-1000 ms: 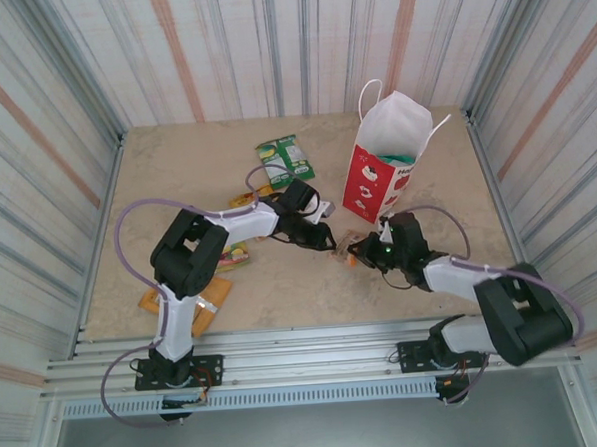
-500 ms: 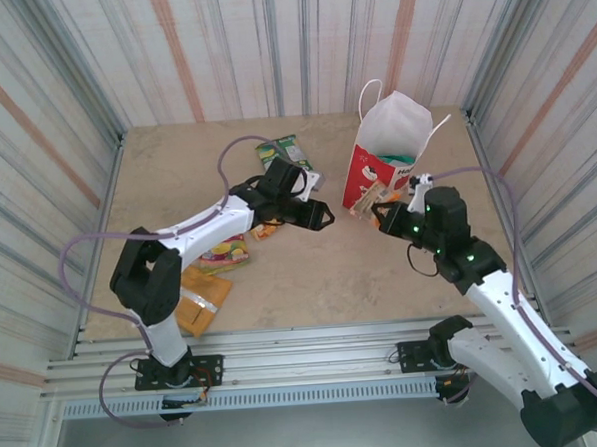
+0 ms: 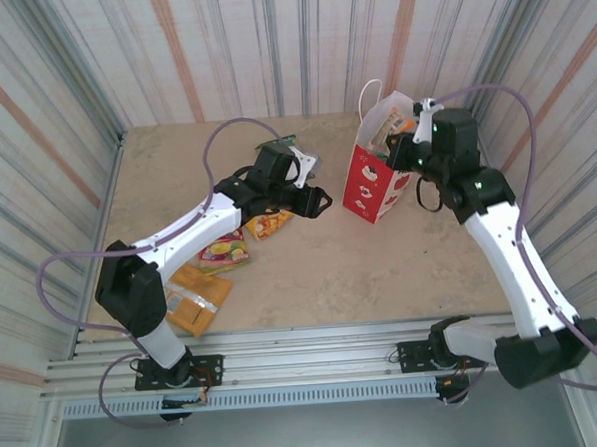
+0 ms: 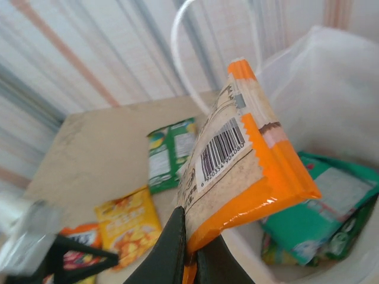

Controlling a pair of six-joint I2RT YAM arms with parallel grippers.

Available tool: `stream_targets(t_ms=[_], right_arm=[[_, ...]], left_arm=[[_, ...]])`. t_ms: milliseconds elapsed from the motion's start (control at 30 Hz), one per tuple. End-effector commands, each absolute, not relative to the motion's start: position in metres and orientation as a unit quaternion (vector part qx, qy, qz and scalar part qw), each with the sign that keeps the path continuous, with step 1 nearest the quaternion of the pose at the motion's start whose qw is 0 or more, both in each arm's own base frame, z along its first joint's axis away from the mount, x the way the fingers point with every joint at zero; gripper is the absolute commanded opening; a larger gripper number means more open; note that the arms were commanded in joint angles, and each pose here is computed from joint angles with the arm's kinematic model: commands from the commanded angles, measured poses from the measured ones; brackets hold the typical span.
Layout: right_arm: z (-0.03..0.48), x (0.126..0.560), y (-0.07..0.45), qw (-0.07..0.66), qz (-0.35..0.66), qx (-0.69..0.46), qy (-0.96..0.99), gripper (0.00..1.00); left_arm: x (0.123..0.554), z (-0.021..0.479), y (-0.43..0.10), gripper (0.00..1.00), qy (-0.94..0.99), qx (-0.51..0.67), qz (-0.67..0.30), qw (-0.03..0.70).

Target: Place the snacks into the paper bag

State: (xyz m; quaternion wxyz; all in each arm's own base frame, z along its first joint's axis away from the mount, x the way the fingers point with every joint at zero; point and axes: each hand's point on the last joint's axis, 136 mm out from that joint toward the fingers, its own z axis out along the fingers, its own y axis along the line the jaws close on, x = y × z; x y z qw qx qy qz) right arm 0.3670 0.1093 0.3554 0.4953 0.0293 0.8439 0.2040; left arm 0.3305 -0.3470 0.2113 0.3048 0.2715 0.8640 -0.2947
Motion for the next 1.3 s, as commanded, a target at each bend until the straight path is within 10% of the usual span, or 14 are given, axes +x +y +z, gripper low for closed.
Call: stream_targets(t_ms=[0,200,367,567,1267], right_arm=[[0.353,0.391,0.095,0.491,0.171,0.025,0.854,0.01],[0.34,0.436,0.092,0.474,0.184,0.028,0.861,0.02],[0.328,0.445,0.095,0.447,0.183,0.024,0.876,0.4],[0.341,0.422,0.118,0.444,0.155,0.008,0.883,0.55],[0.277,0.477,0.168,0.341,0.127,0.009,0.931,0.56]], left_arm=[[0.332,0.24,-0.336,0.68,0.852,0.281,-0.282,0.341],[0.334,0.244,-0.33,0.68,0.848,0.283,-0.274,0.354],[0.332,0.242,-0.324,0.68,0.851,0.283,-0.274,0.348],[0.331,0.242,-0.318,0.68,0.852,0.28,-0.272,0.349],[0.327,0.242,-0.311,0.69,0.853,0.275,-0.275,0.348]])
